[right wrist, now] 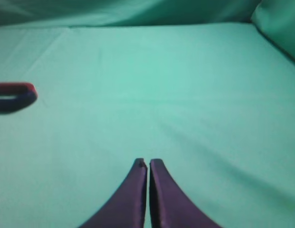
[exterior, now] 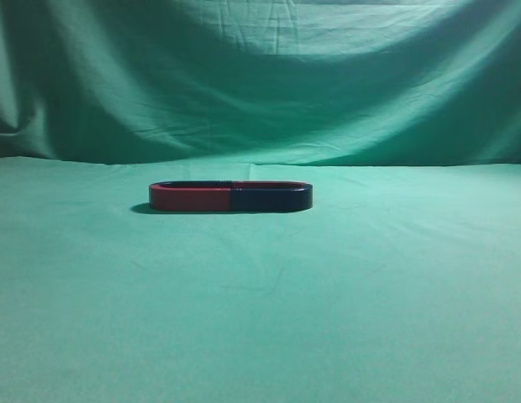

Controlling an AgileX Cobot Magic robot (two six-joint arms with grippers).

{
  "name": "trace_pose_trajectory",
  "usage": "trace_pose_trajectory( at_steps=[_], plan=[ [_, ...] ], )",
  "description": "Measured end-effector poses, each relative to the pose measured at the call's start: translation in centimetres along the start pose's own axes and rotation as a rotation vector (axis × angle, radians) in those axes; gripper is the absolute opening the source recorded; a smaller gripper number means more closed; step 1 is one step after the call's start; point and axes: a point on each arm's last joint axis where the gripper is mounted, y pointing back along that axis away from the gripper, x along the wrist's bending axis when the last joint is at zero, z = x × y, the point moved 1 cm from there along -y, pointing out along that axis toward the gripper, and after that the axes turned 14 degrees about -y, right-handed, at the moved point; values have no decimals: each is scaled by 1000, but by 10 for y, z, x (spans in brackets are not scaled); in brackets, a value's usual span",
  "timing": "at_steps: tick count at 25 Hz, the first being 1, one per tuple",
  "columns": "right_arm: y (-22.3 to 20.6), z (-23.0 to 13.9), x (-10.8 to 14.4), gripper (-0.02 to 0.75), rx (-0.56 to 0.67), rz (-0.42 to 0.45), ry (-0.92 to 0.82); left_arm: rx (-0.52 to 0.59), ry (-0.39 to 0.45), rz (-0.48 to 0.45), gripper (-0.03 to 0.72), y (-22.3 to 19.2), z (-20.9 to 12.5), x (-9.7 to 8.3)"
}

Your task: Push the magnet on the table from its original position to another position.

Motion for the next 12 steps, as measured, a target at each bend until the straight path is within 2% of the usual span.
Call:
trace_pose_trajectory(
  at_steps=[2,12],
  plan=[
    [-5,-10,-3,0,22,-5,-3,0,0,0,372,0,0,0],
    [-5,-9,-2,0,-8,3,-12,0,0,0,372,0,0,0]
  ],
)
